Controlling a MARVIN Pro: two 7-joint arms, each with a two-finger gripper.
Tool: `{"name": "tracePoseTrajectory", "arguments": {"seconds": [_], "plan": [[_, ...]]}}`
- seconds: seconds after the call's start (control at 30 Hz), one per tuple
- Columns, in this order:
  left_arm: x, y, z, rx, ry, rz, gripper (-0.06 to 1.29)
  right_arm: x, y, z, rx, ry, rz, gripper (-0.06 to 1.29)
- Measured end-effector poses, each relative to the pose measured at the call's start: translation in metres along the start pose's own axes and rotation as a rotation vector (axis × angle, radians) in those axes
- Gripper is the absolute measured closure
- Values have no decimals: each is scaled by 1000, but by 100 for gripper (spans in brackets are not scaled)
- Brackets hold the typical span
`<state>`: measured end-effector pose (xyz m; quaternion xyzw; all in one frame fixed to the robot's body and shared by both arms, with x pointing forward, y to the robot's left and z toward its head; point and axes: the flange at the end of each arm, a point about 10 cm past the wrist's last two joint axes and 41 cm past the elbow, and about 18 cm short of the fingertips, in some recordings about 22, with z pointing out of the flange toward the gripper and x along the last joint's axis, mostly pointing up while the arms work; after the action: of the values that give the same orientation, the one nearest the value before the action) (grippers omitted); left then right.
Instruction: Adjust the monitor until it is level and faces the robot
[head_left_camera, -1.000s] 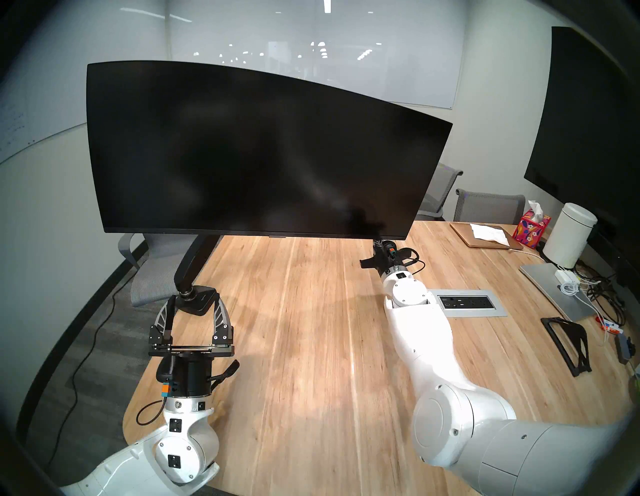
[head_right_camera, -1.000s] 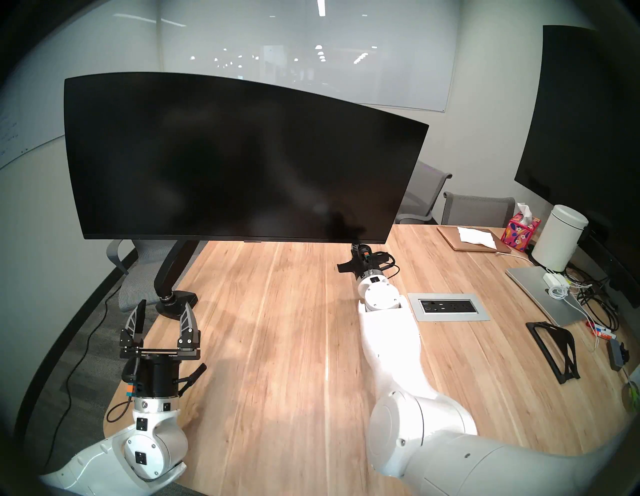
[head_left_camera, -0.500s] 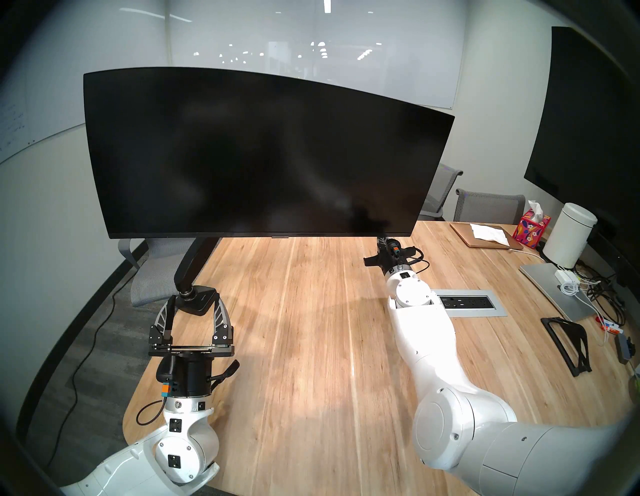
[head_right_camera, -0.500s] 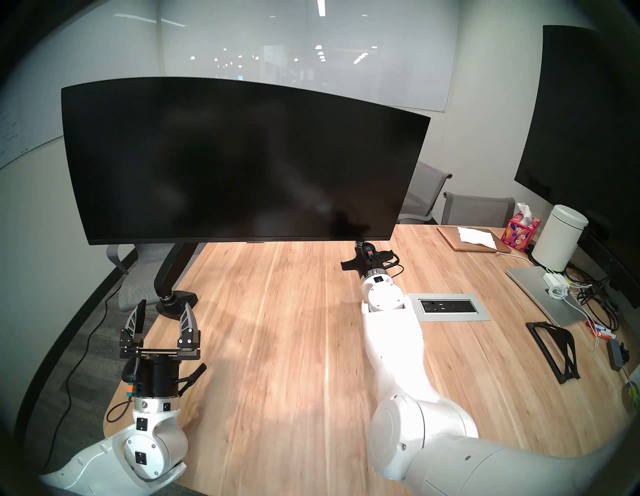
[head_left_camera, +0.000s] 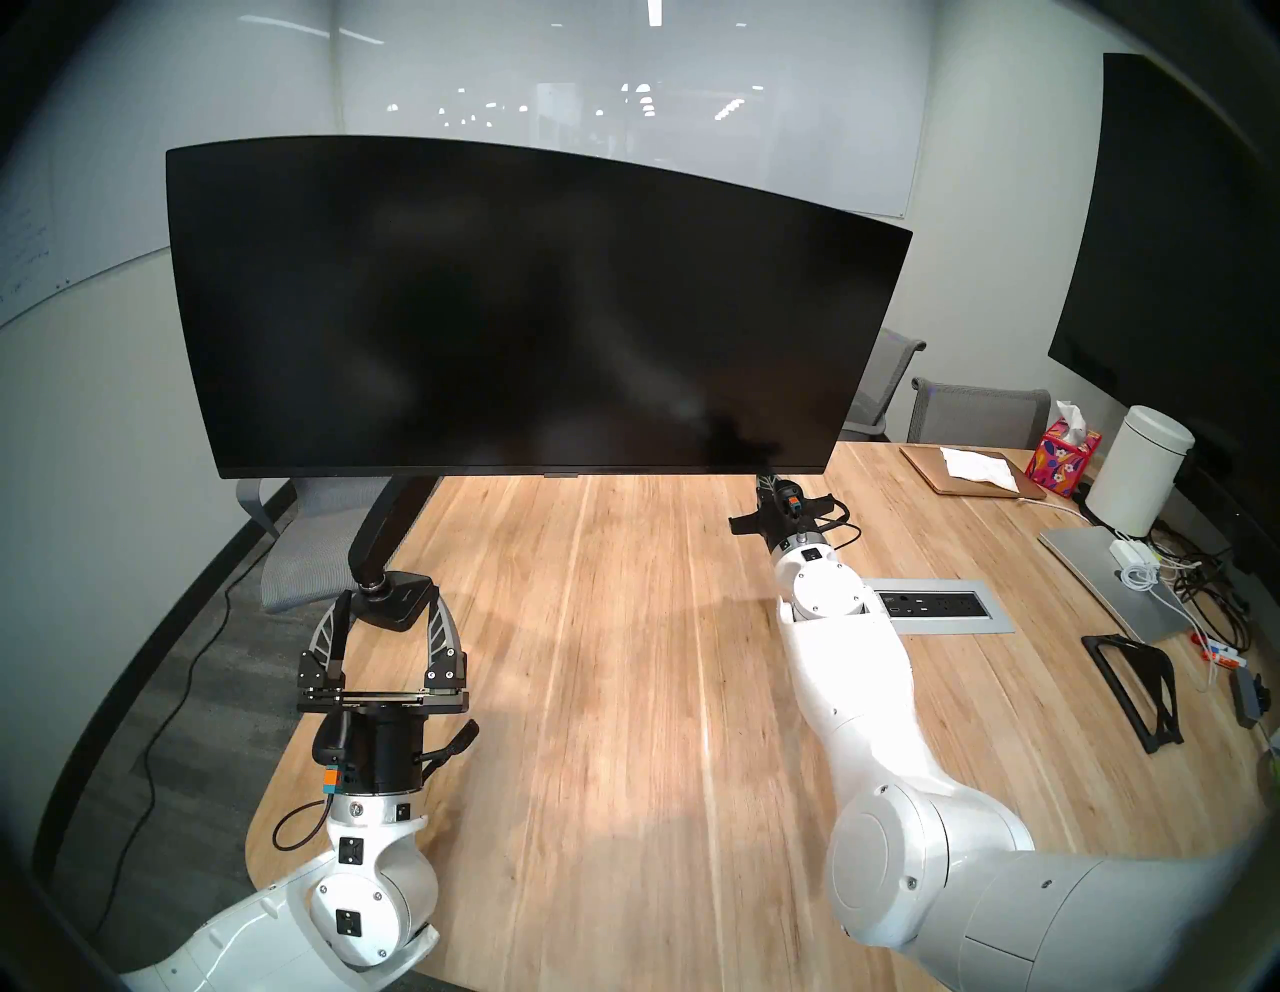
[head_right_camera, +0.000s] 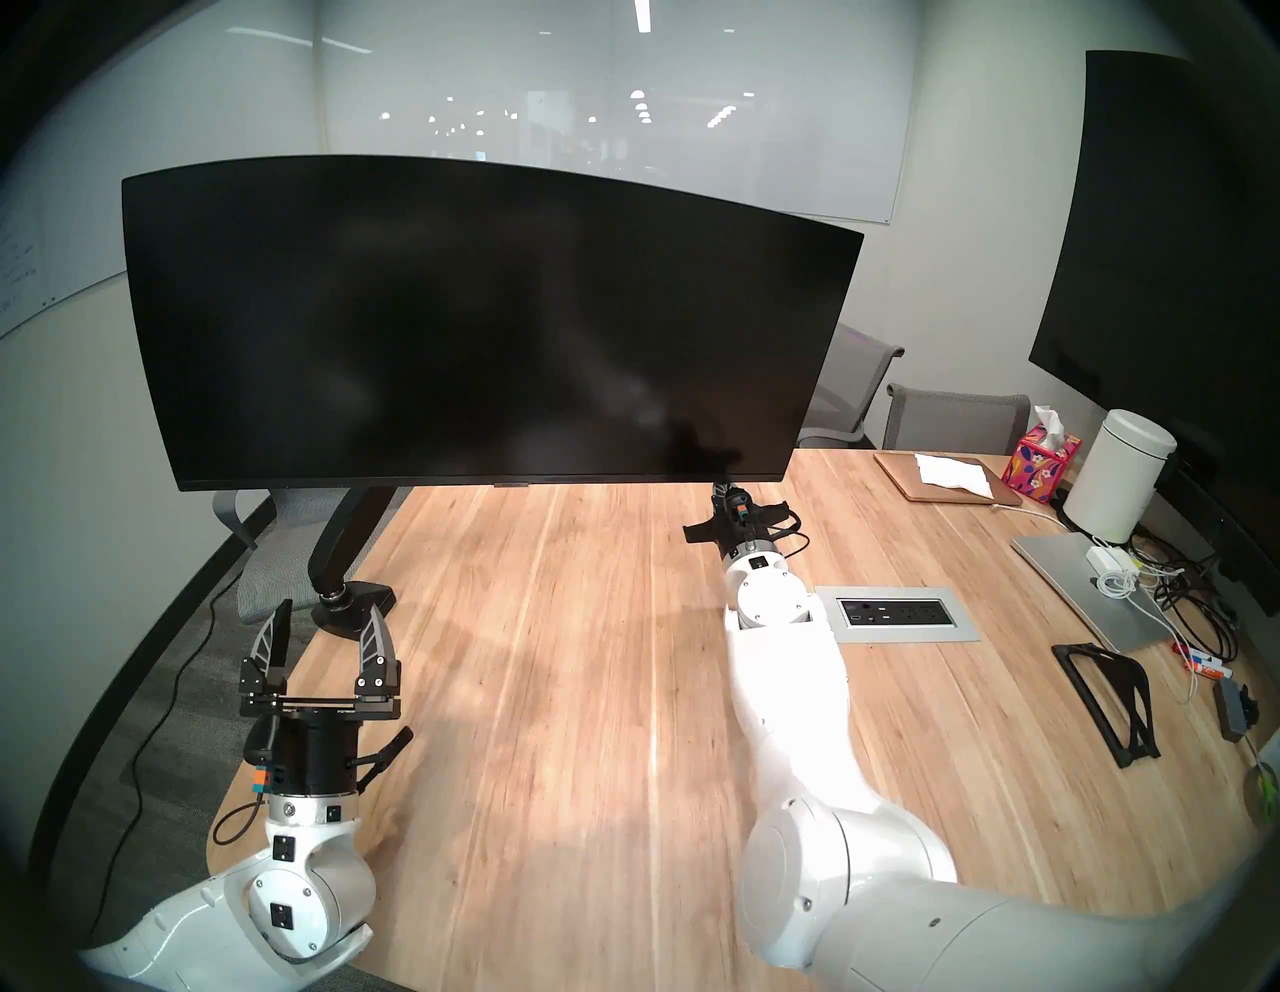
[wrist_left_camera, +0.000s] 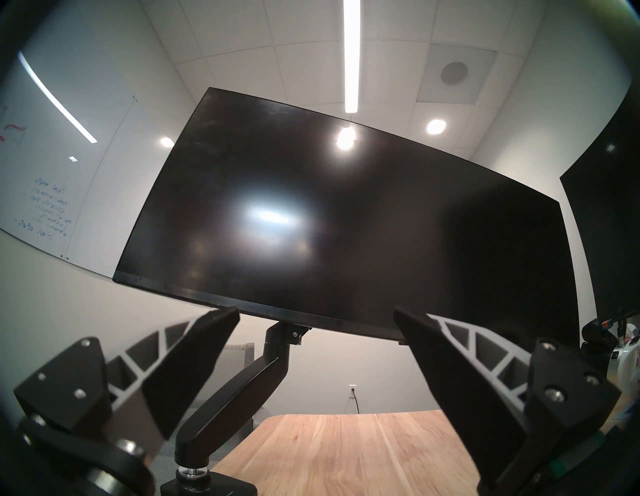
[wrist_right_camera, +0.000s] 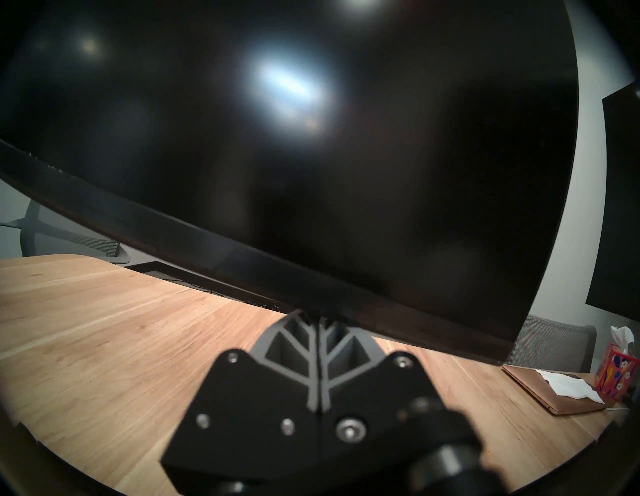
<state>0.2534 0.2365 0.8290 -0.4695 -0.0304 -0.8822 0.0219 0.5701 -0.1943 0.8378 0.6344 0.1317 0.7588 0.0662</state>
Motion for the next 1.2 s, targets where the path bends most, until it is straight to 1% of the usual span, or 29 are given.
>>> {"name": "tracePoseTrajectory", "arguments": {"seconds": [1.2], "plan": [[0,0,0,0,0,0,0,3,0,2,-30,10,-25,125]]}}
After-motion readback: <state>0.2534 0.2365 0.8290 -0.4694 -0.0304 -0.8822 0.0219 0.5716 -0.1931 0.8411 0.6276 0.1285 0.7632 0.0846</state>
